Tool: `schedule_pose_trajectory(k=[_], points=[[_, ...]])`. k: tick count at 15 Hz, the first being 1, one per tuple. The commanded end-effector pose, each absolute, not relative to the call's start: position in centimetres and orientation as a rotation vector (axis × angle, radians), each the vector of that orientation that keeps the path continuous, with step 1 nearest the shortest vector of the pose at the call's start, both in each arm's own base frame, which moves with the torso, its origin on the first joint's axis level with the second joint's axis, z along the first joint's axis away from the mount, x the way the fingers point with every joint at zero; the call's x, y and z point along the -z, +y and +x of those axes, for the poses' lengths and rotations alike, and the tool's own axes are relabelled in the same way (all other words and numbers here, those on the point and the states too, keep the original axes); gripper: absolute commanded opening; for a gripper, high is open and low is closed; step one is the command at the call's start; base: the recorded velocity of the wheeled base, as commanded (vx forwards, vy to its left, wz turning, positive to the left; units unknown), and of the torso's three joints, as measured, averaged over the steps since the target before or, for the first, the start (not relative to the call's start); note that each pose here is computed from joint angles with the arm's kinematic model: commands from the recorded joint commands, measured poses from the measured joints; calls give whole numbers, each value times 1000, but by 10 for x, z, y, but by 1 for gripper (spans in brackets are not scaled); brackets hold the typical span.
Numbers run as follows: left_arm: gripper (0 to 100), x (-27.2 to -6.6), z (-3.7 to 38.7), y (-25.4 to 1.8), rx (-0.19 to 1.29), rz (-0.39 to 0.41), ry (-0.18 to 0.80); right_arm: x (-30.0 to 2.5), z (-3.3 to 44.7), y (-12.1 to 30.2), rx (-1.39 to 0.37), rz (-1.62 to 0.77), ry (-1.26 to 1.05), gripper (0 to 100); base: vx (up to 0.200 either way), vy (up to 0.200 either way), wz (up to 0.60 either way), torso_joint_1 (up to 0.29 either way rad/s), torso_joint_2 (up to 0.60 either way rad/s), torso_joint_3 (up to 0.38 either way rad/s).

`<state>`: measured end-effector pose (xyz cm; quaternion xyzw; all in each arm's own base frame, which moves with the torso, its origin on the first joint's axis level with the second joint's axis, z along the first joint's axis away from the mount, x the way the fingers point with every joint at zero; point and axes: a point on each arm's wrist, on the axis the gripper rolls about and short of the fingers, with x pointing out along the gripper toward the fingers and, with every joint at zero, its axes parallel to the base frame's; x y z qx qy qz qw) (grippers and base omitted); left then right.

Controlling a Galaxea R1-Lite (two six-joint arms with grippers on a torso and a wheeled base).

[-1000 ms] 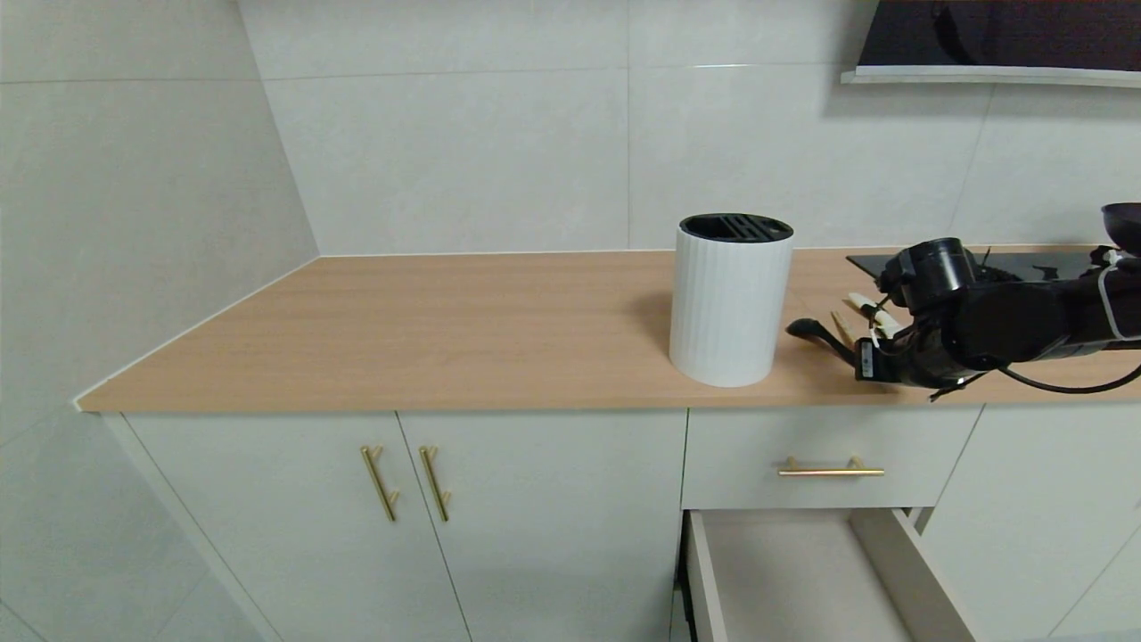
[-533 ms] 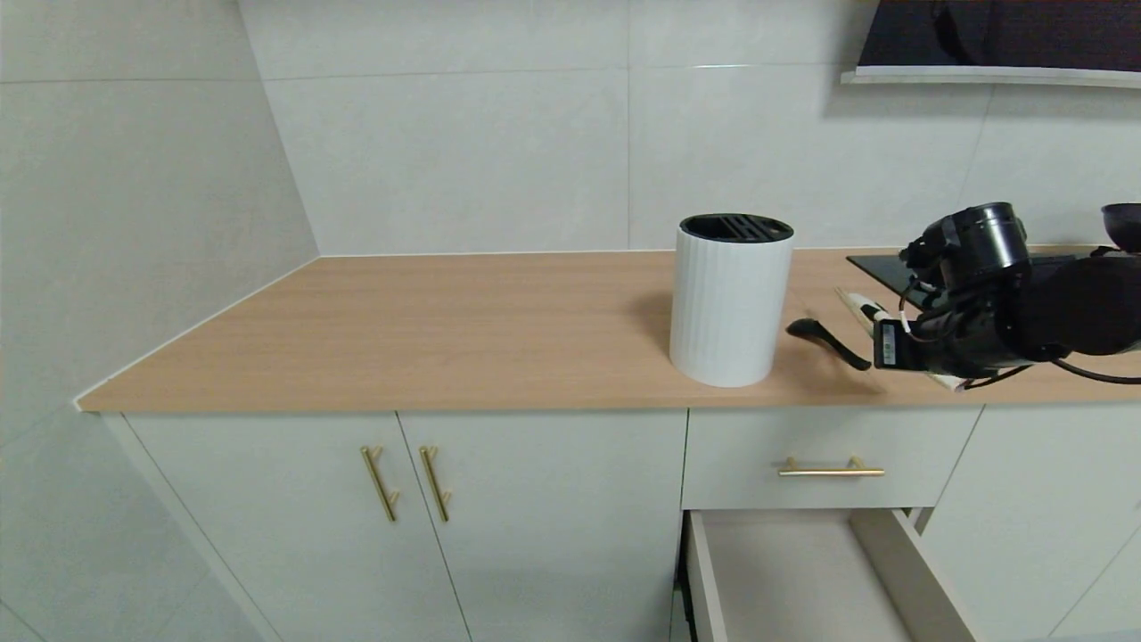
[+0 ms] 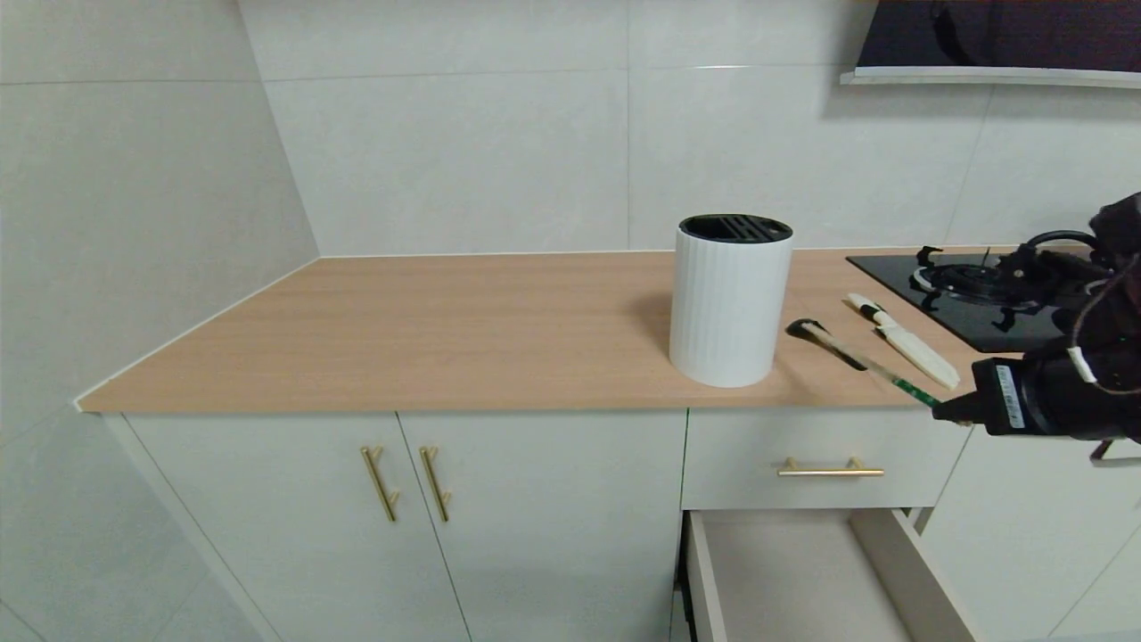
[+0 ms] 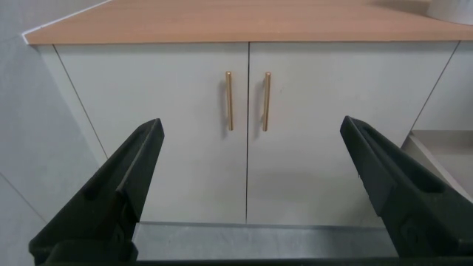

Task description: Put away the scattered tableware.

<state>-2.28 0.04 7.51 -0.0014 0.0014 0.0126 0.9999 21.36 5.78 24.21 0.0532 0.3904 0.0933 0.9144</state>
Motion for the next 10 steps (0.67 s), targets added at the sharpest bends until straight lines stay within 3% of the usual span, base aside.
schedule_pose_trajectory(k=[1, 10], points=[[100, -75, -23, 0, -26, -3, 3, -254, 181, 50, -312, 91, 786, 0, 0, 0, 0, 0, 0, 0], [100, -75, -23, 0, -26, -3, 3, -220, 180, 55, -423, -43, 905, 0, 0, 0, 0, 0, 0, 0]])
